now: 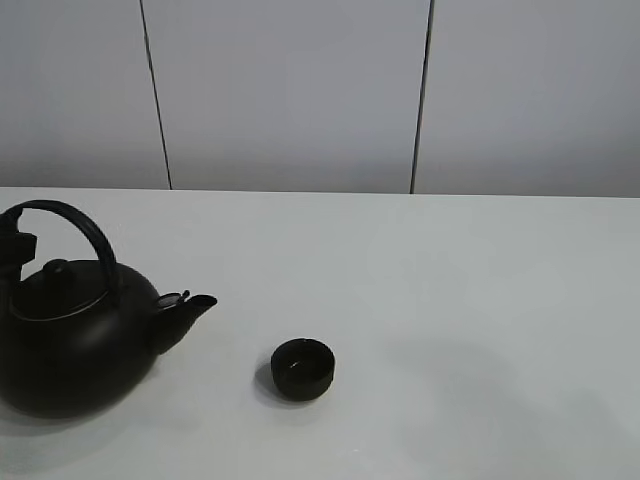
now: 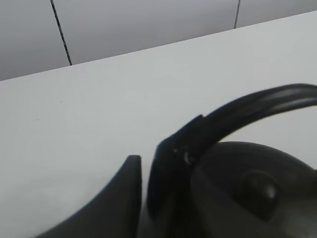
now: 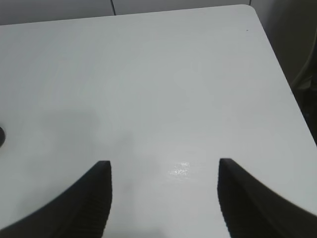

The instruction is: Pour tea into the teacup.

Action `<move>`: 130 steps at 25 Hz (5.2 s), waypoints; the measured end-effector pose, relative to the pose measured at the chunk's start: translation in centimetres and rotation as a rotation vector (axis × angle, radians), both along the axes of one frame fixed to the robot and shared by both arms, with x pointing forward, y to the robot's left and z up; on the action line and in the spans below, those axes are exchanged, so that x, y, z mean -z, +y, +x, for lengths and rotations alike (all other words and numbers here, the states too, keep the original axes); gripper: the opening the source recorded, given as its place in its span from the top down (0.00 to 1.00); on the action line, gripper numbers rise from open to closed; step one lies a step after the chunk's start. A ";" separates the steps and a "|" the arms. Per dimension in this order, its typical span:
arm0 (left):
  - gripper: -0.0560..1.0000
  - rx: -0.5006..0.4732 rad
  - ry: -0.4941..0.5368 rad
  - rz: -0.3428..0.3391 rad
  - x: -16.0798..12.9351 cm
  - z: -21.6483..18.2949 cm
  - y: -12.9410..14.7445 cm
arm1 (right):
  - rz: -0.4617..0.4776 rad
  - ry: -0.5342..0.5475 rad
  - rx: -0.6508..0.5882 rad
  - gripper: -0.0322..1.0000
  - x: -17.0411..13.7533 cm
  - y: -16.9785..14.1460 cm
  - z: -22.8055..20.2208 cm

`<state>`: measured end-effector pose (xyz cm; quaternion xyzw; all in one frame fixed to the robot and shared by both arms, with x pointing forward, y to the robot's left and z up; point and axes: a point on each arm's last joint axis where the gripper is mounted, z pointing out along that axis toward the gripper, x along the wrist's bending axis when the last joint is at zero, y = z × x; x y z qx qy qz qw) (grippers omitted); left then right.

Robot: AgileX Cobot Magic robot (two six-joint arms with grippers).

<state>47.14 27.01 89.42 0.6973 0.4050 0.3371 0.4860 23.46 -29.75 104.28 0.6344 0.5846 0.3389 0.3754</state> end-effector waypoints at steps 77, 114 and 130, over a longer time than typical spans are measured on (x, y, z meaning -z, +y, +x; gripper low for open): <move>0.84 0.033 0.001 0.090 -6.1 1.5 -9.7 | 0.000 -0.001 0.000 0.55 0.0 0.0 0.0; 0.84 -0.002 -0.090 0.130 -5.0 0.2 -7.3 | 0.000 0.000 0.000 0.55 0.0 0.0 0.0; 0.84 0.035 -0.086 0.175 -4.5 -0.4 -7.2 | 0.000 0.000 0.000 0.55 0.0 0.0 0.0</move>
